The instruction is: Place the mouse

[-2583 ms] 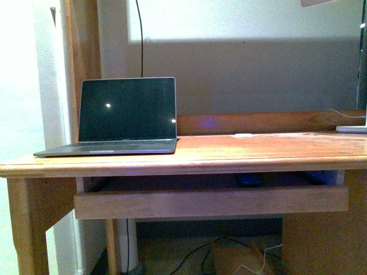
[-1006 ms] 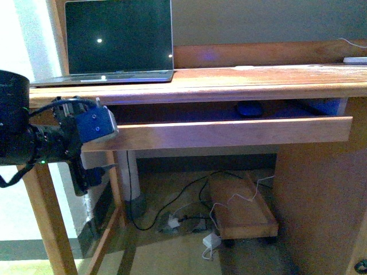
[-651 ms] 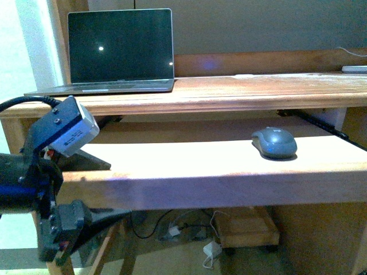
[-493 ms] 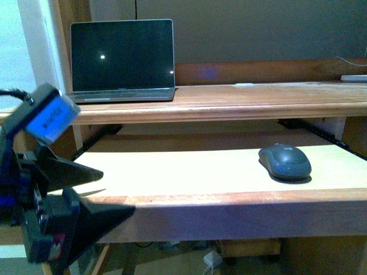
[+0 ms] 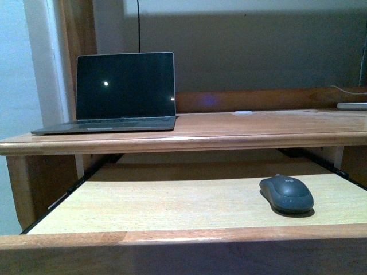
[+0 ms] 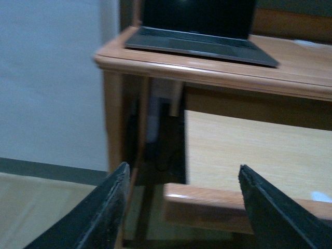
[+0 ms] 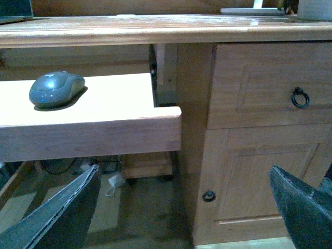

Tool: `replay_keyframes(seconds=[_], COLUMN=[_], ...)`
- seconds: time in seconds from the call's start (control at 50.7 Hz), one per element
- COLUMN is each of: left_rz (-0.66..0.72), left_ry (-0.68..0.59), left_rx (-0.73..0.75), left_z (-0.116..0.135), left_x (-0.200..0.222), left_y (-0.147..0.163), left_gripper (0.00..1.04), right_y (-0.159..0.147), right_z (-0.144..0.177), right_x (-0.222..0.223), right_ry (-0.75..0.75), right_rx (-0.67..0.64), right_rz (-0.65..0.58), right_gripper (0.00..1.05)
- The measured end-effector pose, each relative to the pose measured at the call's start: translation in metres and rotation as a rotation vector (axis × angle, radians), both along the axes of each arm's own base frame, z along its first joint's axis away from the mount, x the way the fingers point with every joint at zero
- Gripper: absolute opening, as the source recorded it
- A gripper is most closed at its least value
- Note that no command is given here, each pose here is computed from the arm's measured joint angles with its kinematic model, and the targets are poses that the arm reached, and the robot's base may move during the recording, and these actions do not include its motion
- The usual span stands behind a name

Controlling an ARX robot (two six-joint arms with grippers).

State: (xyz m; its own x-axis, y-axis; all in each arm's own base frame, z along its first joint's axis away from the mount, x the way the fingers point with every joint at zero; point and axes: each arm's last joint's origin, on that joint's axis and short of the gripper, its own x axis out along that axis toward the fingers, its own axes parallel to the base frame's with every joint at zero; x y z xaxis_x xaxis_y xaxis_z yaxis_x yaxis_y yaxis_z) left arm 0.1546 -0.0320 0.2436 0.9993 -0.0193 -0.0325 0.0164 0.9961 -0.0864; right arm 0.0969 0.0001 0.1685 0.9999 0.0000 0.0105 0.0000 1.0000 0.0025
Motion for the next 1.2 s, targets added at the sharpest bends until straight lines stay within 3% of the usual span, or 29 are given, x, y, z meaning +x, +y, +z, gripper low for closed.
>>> replay_keyframes(seconds=[0.138, 0.296, 0.414, 0.552, 0.71, 1.203], left_rz=[0.004, 0.012, -0.002, 0.013, 0.013, 0.014], left_ry=[-0.036, -0.029, -0.032, -0.034, -0.032, -0.044], left_rx=[0.056, 0.069, 0.075, 0.075, 0.075, 0.075], left_z=[-0.016, -0.037, -0.046, -0.053, -0.059, -0.074], left_x=[-0.016, -0.024, -0.029, -0.034, -0.037, -0.045], left_y=[0.011, 0.019, 0.029, 0.031, 0.031, 0.031], left_gripper=[0.35, 0.03, 0.03, 0.03, 0.03, 0.03], right_y=[0.004, 0.014, 0.045, 0.094, 0.127, 0.161], right_z=[0.013, 0.098, 0.133, 0.129, 0.123, 0.088], right_x=[0.014, 0.078, 0.127, 0.156, 0.167, 0.192], right_ry=[0.143, -0.044, -0.057, 0.070, 0.175, 0.398], right_rx=[0.119, 0.137, 0.087, 0.005, -0.076, -0.151], right_rz=[0.180, 0.166, 0.200, 0.319, 0.333, 0.184], right_gripper=[0.97, 0.97, 0.97, 0.97, 0.97, 0.97])
